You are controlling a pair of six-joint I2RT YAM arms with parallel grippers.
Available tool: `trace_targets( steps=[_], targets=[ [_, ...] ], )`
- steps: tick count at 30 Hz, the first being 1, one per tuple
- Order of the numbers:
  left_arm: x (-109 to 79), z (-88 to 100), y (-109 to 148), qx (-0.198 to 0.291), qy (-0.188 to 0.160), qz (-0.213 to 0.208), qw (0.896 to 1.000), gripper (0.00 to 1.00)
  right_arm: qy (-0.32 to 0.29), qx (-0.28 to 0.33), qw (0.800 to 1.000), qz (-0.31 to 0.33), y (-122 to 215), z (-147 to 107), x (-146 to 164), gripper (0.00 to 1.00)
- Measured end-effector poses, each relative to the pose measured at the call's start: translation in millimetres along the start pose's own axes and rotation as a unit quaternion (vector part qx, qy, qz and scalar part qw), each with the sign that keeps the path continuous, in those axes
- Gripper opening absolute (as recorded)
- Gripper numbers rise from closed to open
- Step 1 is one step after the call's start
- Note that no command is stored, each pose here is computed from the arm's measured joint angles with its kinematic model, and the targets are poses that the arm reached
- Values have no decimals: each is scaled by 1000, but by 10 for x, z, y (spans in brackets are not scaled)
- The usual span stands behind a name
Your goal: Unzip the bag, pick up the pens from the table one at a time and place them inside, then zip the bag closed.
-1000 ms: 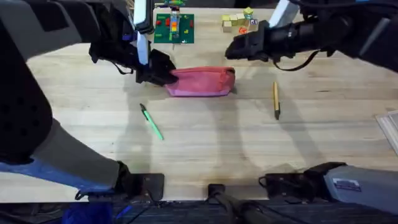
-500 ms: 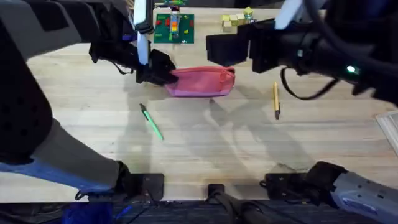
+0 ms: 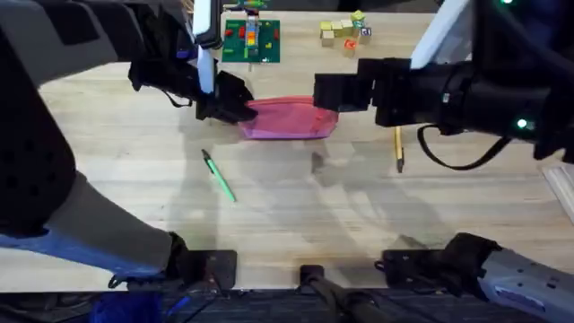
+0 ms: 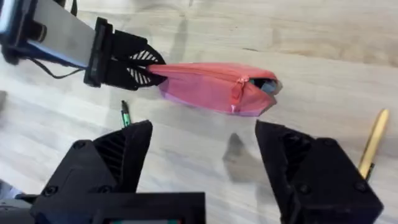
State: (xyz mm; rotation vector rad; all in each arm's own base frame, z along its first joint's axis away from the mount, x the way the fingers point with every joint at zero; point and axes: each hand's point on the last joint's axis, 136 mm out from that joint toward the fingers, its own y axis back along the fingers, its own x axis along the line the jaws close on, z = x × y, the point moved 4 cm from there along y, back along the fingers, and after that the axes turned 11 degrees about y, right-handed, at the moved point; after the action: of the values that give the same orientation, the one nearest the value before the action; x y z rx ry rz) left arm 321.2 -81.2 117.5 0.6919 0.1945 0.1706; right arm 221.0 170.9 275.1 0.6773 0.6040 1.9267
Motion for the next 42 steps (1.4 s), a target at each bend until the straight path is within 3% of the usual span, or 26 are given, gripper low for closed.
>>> trace_targets(
  steps=[9, 27, 42],
  targets=[
    [-1, 0, 0, 0, 0, 0, 1000, 43, -15, 14, 1000, -2, -58, -35, 2, 997],
    [-1, 0, 0, 0, 0, 0, 1000, 43, -12, 107, 994, -32, -652, -273, -8, 996],
    [0, 0, 0, 0, 0, 0, 1000, 43, -35, 131, 990, -46, -1124, -358, 10, 988]
  ],
)
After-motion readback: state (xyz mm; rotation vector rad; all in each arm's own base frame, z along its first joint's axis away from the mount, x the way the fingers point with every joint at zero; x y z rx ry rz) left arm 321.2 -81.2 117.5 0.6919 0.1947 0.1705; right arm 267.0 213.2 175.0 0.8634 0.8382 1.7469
